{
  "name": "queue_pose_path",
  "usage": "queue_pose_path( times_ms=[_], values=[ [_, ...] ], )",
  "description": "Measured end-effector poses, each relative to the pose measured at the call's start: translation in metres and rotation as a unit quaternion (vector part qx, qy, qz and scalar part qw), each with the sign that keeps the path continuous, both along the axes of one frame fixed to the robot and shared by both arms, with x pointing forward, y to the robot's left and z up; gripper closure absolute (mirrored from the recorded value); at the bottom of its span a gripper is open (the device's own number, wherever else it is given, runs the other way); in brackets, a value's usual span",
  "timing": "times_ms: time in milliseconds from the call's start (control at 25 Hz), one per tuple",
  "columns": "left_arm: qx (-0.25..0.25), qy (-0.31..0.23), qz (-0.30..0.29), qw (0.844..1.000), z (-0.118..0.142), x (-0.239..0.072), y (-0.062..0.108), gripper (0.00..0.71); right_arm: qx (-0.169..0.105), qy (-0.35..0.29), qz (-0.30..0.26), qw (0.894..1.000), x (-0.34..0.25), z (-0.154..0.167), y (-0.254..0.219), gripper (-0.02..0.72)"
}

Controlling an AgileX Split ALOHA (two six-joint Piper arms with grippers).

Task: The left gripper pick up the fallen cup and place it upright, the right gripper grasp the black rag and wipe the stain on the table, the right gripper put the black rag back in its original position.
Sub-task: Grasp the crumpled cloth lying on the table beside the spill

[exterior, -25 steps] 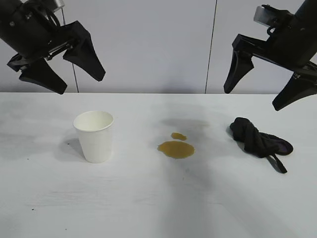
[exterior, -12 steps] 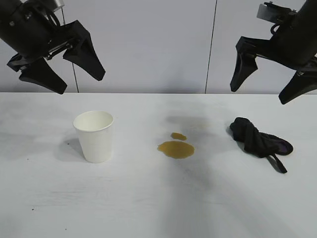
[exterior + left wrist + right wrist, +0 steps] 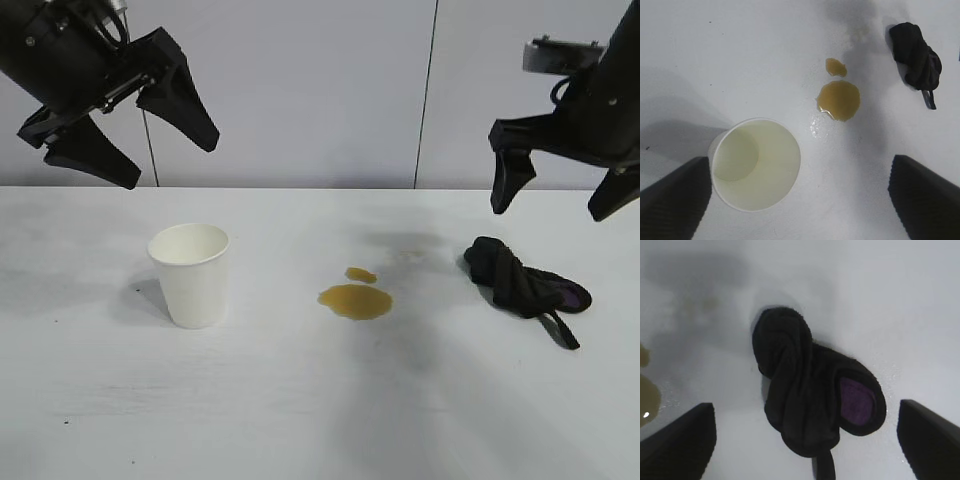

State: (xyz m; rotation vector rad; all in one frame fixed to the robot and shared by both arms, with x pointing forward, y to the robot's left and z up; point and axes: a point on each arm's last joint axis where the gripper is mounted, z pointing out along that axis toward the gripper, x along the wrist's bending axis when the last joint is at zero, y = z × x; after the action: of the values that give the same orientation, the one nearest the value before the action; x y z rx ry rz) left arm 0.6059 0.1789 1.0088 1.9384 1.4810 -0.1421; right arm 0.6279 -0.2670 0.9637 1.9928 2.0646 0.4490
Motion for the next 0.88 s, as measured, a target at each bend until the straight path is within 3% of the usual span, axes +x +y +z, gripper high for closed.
queue_pose_path(
  times_ms=[160, 320, 480, 640, 800, 880],
  values=[
    [-0.001, 0.0, 0.001, 1.0, 0.0, 0.0, 0.0, 0.016, -0.001, 0.012, -0.003, 1.0, 0.008, -0.026, 0.0, 0.033],
    [-0.001, 0.0, 0.001, 1.0, 0.0, 0.0, 0.0, 0.016, -0.001, 0.02, -0.004, 1.0, 0.013, -0.048, 0.001, 0.092],
    [-0.001, 0.0, 0.001, 1.0, 0.0, 0.0, 0.0, 0.016, 0.001, 0.024, -0.011, 1.0, 0.015, -0.059, 0.001, 0.241],
    [-0.001, 0.0, 0.001, 1.0, 0.0, 0.0, 0.0, 0.016, 0.005, 0.022, -0.02, 1.0, 0.019, -0.069, 0.001, 0.34],
    [-0.001, 0.001, 0.001, 1.0, 0.0, 0.0, 0.0, 0.016, 0.009, 0.02, -0.028, 0.999, 0.02, -0.069, 0.001, 0.592],
    [-0.001, 0.001, 0.001, 1.0, 0.0, 0.0, 0.0, 0.016, 0.009, 0.019, -0.028, 0.999, 0.02, -0.069, 0.001, 0.597]
  ],
)
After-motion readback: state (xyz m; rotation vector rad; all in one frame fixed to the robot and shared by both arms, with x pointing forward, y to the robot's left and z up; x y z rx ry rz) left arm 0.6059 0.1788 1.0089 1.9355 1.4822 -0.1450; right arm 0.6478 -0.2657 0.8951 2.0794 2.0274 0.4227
